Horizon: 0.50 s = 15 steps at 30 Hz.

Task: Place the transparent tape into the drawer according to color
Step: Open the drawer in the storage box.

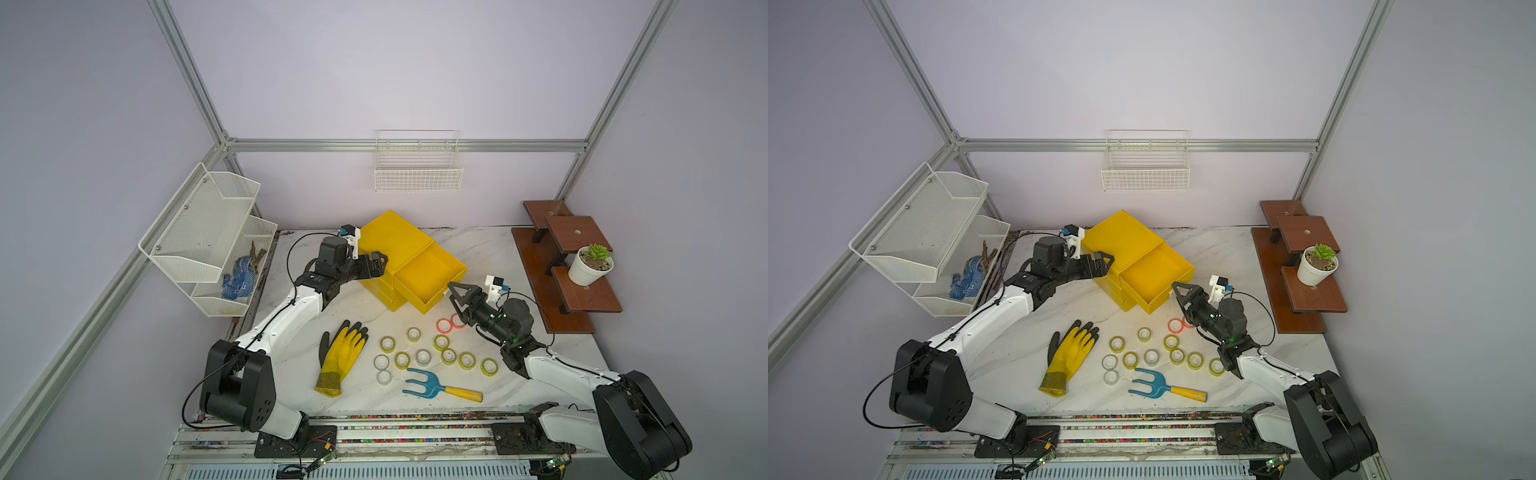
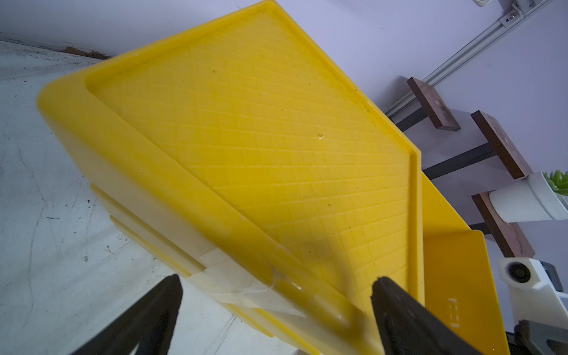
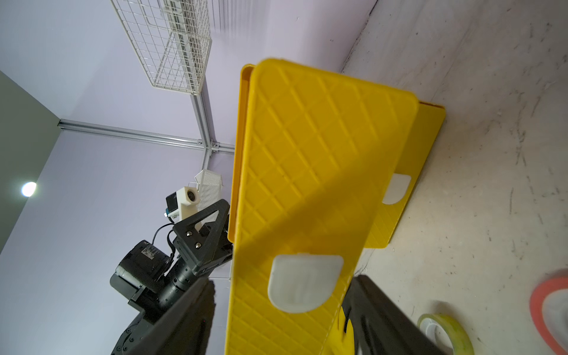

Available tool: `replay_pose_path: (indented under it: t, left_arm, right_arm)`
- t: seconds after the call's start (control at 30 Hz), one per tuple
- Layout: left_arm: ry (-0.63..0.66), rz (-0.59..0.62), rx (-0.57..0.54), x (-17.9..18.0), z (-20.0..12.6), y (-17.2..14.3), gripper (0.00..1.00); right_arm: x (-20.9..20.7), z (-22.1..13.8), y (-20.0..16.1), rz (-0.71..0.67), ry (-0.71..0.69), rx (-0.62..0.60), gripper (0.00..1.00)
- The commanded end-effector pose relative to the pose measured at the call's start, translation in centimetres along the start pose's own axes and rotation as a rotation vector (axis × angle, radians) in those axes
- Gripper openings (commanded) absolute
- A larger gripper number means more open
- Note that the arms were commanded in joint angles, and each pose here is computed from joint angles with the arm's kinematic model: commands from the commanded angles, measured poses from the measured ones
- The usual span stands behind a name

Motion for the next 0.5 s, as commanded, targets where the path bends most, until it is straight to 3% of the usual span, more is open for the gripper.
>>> replay_pose_path:
  t: [0.0, 0.27, 0.47]
  left_arm:
    - [-0.034, 0.004, -0.071, -1.5, -1.7, 1.5, 1.00]
    - [-0.035, -0.028, -0.169, -3.6, -7.5, 3.3, 1.00]
    - [-0.057, -0.018, -0.173, -3.8, -10.5, 1.9, 1.00]
  right_arm:
    - [-0.5, -0.9, -0.2, -0.051, -0.084, 0.031, 0.75]
    - [-0.3, -4.8, -0.2, -0.256, -0.361, 0.069, 0.76]
    - [-1.0, -8.1, -0.5, -0.391, -0.576, 0.119, 0.74]
Point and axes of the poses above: each gripper's point midway between its finger pads, its own z axis out along the fingers, its own x axis along the line the jaws close on, y = z × x, the point moved 7 cm from there along -z, back along the fingers, and after that the axes turned 6 degrees about -z, right-handed, at the moved point
